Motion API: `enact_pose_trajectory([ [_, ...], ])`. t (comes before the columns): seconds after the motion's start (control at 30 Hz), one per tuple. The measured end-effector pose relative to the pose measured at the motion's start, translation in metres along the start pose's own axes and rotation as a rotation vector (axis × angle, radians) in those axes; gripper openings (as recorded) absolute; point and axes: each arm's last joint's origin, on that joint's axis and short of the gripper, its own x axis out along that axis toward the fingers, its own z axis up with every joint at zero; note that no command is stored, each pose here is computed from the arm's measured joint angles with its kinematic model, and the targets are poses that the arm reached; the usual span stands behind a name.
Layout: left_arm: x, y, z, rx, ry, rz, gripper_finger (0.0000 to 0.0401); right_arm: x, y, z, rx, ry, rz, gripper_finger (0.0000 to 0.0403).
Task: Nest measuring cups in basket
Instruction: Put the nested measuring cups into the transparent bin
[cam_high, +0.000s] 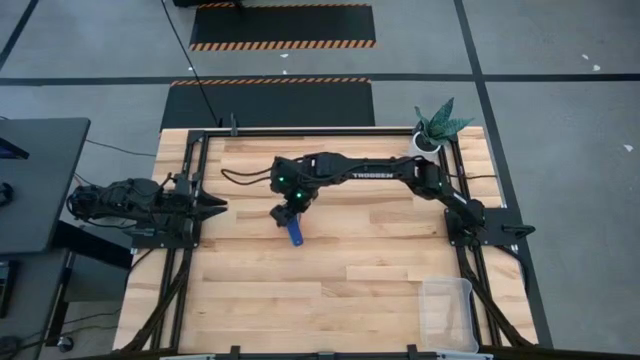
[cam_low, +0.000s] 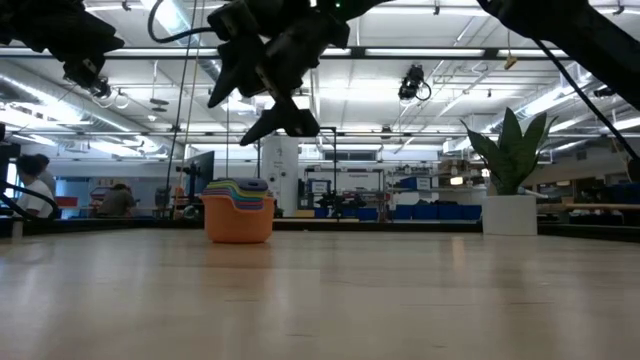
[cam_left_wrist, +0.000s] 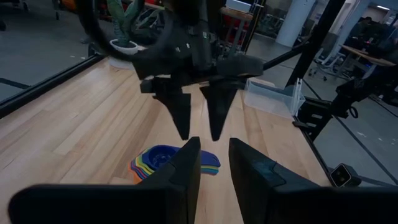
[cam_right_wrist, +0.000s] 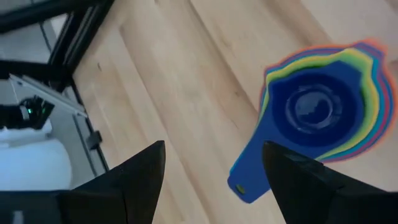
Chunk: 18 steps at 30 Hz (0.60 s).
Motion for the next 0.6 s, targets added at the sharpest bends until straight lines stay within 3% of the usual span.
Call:
enact_pose_trajectory([
  [0.23,0.0000,0.0000,0.0000,0.000,0.000,0.000,0.0091,-0.0029,0.0003,0.0007,-0.018,-0.050,-0.056,0.0272],
  [0.6,0.0000,0.0000,0.0000,0.000,0.000,0.000,0.0091,0.0009,0.0090,-0.0037,-0.016,-0.054,-0.037,0.0271],
])
